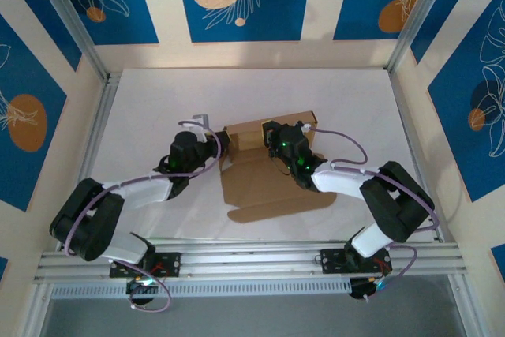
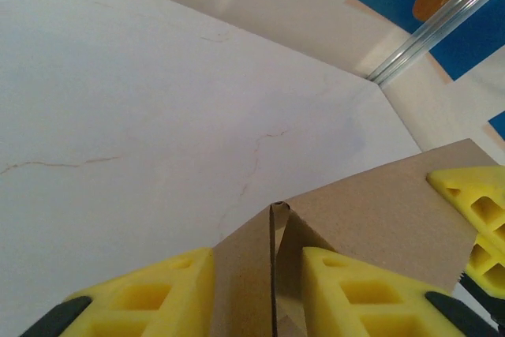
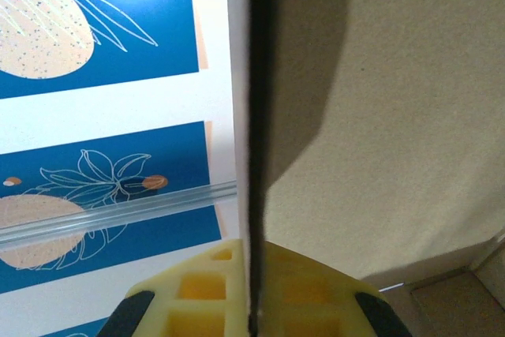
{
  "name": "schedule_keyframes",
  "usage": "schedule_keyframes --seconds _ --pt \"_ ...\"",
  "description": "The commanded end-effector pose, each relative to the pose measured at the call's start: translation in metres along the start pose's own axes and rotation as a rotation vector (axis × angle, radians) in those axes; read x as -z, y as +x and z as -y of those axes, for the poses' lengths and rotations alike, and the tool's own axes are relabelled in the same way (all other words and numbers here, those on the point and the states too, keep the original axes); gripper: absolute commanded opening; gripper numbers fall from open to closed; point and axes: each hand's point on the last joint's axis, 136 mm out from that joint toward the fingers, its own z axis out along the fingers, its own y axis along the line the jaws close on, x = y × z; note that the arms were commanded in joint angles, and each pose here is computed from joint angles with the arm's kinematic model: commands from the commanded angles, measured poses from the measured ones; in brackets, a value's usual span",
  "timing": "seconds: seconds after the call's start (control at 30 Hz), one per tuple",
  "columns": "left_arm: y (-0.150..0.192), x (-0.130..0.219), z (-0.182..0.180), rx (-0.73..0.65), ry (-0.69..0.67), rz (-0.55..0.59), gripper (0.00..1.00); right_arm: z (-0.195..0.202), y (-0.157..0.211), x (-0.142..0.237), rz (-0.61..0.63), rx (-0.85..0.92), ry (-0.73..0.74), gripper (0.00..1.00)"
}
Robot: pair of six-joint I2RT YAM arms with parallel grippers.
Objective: Fold the paper box
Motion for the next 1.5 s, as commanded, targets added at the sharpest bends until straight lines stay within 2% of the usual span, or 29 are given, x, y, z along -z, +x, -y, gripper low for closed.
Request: schedule_keyframes --seconds 0.0,0.23,0.43,0.63,0.73,0.97,1.2,1.33,1.47 --pt "-0.024 0.011 0.028 -0.007 0.111 0.112 0.36 0.083 0.019 0.007 -0.123 0.049 0.258 0.06" --pt "-0.039 0.031 0.038 -0.015 0.147 0.164 0.41 0.084 0.012 0.004 -0.112 0.049 0.248 0.05" --pt "-0.035 0.034 0.034 0.116 0.186 0.205 0.42 0.087 0.016 -0.002 -0.132 0.036 0.238 0.05" --pt "-0.030 0.026 0.052 0.244 0.356 0.210 0.41 0.092 0.014 -0.003 -0.128 0.033 0.245 0.05" --pt "-0.027 0.029 0.061 0.258 0.418 0.191 0.40 0.094 0.008 -0.002 -0.115 0.037 0.252 0.05" --pt "0.002 0.043 0.047 0.200 0.328 0.104 0.42 0.094 0.000 -0.001 -0.105 0.040 0.252 0.03" --pt "0.017 0.066 0.037 0.157 0.302 0.076 0.43 0.097 -0.003 -0.001 -0.111 0.046 0.256 0.01" --pt "0.024 0.077 0.023 0.138 0.234 0.077 0.44 0.096 -0.004 -0.002 -0.118 0.046 0.252 0.00" --pt "0.022 0.083 0.026 0.104 0.240 0.072 0.44 0.096 -0.003 -0.004 -0.136 0.047 0.248 0.00"
